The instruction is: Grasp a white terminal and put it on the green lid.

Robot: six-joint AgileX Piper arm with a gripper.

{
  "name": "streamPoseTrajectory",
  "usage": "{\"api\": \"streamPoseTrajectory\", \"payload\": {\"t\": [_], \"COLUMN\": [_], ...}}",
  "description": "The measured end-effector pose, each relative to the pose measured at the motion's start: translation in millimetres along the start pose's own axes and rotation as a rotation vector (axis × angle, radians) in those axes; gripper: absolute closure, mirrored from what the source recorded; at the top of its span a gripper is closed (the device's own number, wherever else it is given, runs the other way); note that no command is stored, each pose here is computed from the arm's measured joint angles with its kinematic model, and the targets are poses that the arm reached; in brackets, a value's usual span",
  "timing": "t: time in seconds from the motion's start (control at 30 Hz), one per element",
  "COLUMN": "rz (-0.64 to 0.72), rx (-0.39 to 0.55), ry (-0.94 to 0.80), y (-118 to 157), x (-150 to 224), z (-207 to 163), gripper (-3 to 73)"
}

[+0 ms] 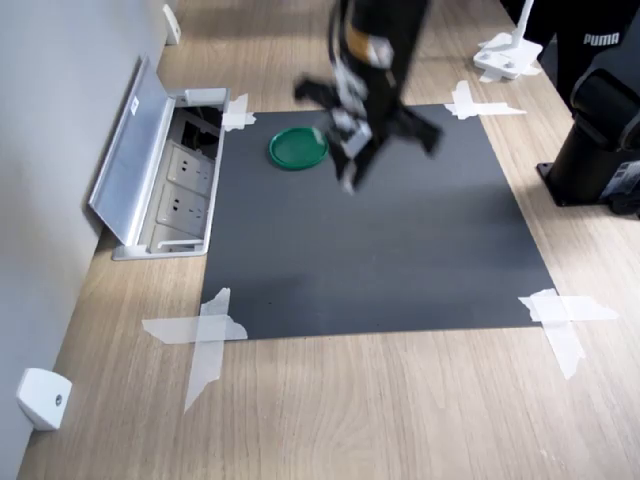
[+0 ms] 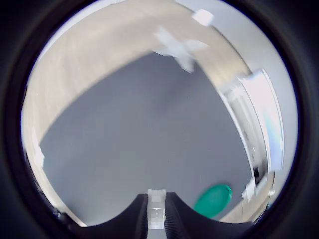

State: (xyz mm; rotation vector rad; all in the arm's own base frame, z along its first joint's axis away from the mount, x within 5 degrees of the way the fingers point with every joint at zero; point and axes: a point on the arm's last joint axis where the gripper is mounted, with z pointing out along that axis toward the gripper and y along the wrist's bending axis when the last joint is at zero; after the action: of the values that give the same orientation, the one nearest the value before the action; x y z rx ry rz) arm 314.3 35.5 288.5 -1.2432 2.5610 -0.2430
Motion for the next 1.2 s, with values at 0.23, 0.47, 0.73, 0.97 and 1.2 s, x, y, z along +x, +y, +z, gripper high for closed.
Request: {"api": "streamPoseTrajectory", "payload": {"t": [0.23, 0.47, 0.73, 0.97, 1.2], "rz": [0.158, 0.225, 0.243, 0.209, 0.18], "rx": [0.07, 0.065, 0.07, 0.025, 0.047], "ry": [0.035, 0.084, 0.095, 0.117, 0.096], "y": [-51.0, -79.6, -92.6, -92.1, -94.6], "x": [51.6, 82.7, 92.2, 93.4, 91.5], "z": [13.8, 54.2, 94.0, 116.9, 117.3], "gripper": [61.3, 61.3, 61.3, 60.6, 41.5]}}
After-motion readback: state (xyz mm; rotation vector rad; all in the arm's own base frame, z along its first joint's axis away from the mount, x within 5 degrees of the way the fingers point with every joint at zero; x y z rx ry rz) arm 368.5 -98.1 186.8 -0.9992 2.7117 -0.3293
